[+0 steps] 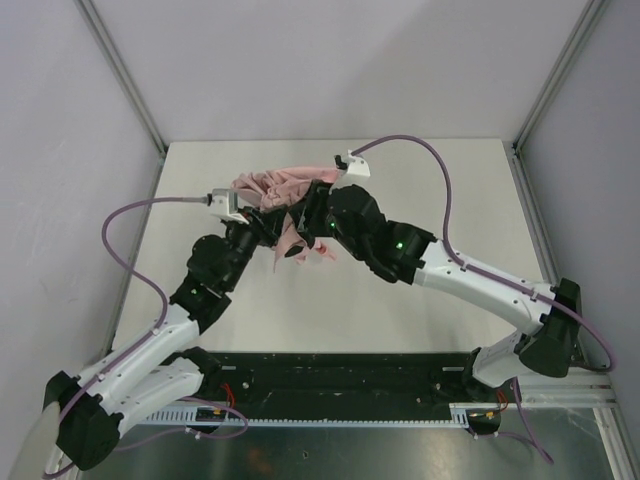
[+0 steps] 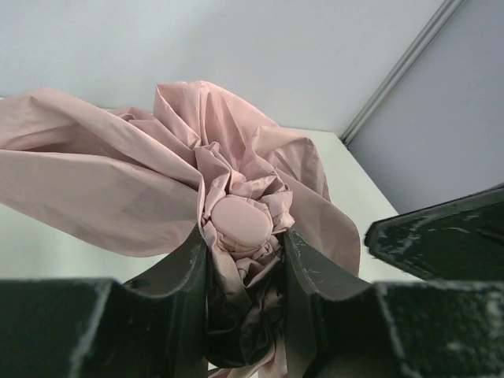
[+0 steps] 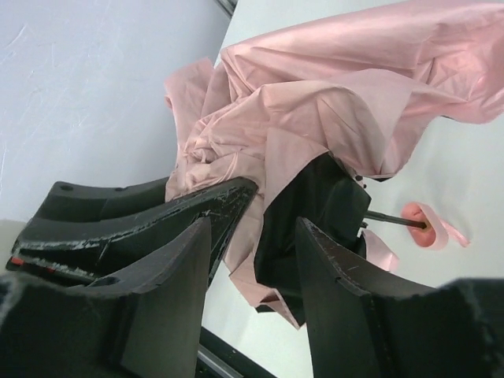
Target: Put away the umbrella
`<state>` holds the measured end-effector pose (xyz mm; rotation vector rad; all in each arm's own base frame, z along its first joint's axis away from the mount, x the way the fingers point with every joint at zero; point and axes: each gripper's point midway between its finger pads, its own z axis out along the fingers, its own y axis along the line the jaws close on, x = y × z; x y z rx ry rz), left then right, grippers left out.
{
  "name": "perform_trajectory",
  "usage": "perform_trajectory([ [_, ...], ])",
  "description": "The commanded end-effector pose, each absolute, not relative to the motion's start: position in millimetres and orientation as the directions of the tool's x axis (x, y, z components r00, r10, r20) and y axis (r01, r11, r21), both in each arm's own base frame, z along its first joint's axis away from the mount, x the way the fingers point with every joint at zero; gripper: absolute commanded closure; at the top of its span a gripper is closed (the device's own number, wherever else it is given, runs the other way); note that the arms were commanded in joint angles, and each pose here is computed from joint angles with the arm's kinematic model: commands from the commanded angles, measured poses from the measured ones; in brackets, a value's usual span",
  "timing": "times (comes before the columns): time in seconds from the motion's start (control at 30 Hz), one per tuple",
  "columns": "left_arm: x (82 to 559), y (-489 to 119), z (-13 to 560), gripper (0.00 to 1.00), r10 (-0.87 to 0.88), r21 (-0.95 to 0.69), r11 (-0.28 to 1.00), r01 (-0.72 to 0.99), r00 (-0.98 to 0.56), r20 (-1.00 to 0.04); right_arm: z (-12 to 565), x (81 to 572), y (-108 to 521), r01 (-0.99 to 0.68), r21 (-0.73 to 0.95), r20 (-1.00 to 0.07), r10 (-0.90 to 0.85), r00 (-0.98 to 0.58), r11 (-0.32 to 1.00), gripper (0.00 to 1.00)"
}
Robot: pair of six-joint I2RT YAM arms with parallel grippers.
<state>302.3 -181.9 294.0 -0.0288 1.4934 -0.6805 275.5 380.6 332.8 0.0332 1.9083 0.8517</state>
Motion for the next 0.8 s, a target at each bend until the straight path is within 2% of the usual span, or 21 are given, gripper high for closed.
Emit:
perform_trajectory([
  [0.0, 294, -170, 366, 1.0, -0.497, -0.407, 0.802, 0.436, 0.111, -0.86, 347, 287, 393, -0.317, 0.626, -0.752, 0.443, -0.488, 0.713, 0.51],
  [0.17, 290, -166, 373, 1.0, -0.514, -0.419, 0.798, 0.433, 0.126, -0.848, 335, 286, 403, -0.316, 0.626, -0.745, 0.426, -0.514, 0.713, 0.55],
  [0.23, 288, -163, 377, 1.0, -0.527, -0.43, 0.794, 0.43, 0.132, -0.84, 330, 285, 403, -0.317, 0.629, -0.739, 0.419, -0.527, 0.71, 0.64],
  [0.3, 286, -160, 379, 1.0, -0.547, -0.451, 0.785, 0.424, 0.135, -0.826, 331, 282, 402, -0.328, 0.644, -0.728, 0.421, -0.541, 0.691, 0.8],
  [0.37, 286, -156, 380, 1.0, -0.569, -0.477, 0.778, 0.409, 0.138, -0.81, 342, 275, 402, -0.367, 0.674, -0.712, 0.43, -0.555, 0.641, 0.92],
  [0.43, 287, -150, 379, 1.0, -0.588, -0.501, 0.774, 0.387, 0.145, -0.796, 353, 266, 402, -0.406, 0.723, -0.673, 0.439, -0.595, 0.559, 0.98],
  [0.57, 287, -144, 381, 1.0, -0.621, -0.537, 0.759, 0.369, 0.161, -0.767, 374, 252, 393, -0.415, 0.839, -0.541, 0.46, -0.704, 0.351, 1.0],
  [0.77, 284, -138, 388, 1.0, -0.683, -0.591, 0.713, 0.377, 0.182, -0.707, 418, 231, 372, -0.337, 0.937, -0.269, 0.431, -0.861, -0.088, 1.0],
])
